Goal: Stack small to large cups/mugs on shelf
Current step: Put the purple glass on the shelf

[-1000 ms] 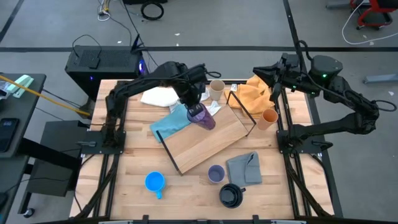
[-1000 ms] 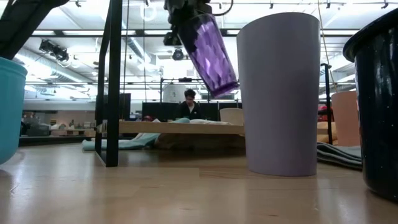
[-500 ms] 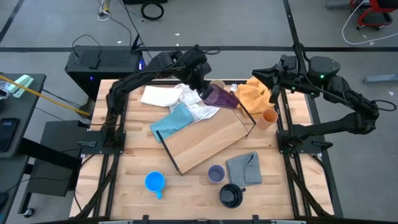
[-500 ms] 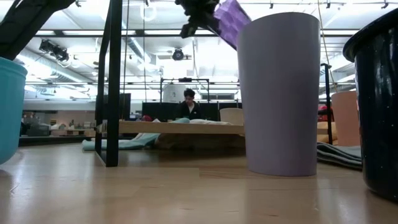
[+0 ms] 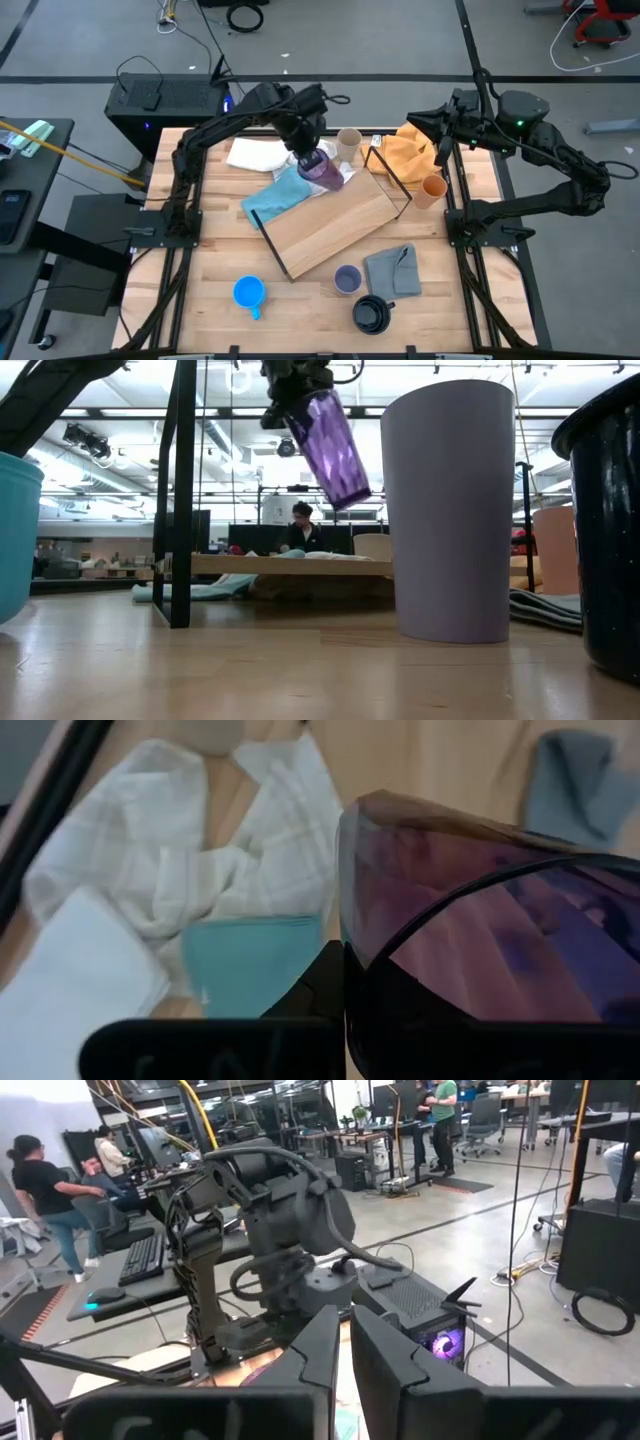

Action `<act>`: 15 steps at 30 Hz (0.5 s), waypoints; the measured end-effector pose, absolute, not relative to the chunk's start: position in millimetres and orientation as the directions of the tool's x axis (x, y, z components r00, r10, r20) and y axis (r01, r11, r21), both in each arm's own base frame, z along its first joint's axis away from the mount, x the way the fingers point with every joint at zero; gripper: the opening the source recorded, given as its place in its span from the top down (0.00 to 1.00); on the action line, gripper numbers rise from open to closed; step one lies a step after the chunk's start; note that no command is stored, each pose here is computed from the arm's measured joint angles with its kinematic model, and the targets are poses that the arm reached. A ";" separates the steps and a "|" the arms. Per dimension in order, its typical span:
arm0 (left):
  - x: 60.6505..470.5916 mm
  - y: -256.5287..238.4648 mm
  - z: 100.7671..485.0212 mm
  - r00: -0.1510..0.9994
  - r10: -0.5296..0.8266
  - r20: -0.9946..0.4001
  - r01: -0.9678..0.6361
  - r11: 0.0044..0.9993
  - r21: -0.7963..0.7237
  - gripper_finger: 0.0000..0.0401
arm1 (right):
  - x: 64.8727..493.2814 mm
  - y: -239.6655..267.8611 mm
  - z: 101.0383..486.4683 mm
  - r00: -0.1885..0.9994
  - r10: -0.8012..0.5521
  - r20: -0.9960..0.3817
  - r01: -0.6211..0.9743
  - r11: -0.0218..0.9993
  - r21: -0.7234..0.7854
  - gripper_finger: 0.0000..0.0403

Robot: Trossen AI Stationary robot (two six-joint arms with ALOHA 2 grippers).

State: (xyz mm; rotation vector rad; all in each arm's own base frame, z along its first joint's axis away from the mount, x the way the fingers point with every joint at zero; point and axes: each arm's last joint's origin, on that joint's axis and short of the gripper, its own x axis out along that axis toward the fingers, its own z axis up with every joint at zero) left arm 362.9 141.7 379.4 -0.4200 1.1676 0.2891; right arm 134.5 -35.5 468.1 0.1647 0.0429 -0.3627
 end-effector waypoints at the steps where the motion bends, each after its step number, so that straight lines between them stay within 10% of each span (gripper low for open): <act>1: 360.6 140.8 379.7 0.353 0.000 -0.936 -0.433 0.887 -0.163 0.97 | 134.4 -35.7 468.1 0.933 -0.351 -0.071 0.358 0.921 0.153 0.91; 15: 365.9 94.4 387.7 0.352 -0.053 -0.935 -0.358 0.915 -0.187 0.97 | 134.3 -35.7 468.1 0.934 -0.351 -0.071 0.358 0.921 0.153 0.91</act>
